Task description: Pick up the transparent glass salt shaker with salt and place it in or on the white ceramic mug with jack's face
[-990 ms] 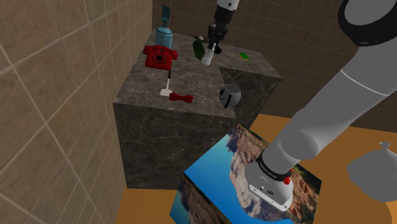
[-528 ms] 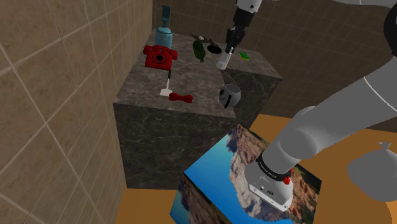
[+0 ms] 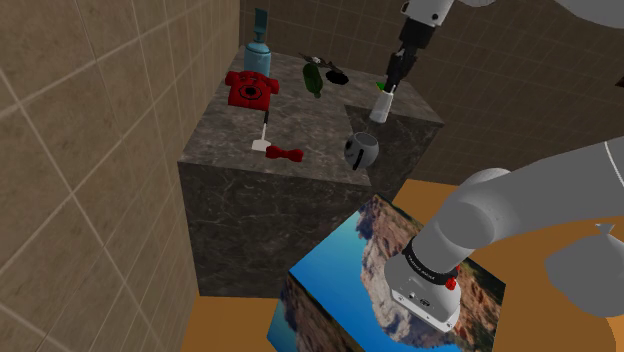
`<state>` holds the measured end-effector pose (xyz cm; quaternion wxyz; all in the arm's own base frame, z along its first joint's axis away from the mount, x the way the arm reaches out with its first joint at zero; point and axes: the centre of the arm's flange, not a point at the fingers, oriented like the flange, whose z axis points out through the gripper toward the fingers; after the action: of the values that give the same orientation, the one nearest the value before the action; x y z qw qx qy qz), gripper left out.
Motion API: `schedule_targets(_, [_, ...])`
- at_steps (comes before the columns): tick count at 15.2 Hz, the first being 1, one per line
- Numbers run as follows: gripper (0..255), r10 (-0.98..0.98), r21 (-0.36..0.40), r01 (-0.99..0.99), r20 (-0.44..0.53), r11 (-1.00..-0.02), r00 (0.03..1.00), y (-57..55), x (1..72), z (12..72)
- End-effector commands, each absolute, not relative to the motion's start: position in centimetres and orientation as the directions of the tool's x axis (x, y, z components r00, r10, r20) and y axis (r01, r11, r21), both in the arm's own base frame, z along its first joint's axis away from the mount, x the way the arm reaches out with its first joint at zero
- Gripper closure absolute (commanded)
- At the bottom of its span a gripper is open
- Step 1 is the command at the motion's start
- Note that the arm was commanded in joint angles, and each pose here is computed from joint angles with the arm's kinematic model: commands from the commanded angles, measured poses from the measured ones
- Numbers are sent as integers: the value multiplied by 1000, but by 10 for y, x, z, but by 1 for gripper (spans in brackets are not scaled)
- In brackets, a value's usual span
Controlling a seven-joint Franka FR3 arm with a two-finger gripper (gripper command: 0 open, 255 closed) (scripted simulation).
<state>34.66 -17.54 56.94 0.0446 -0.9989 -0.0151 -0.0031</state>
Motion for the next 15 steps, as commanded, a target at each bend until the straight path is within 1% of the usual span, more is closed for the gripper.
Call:
schedule_targets(1, [255,30,-89,31,7,-996,1000,-177,343,559])
schedule_targets(15, [255,30,-89,31,7,-996,1000,-177,343,486])
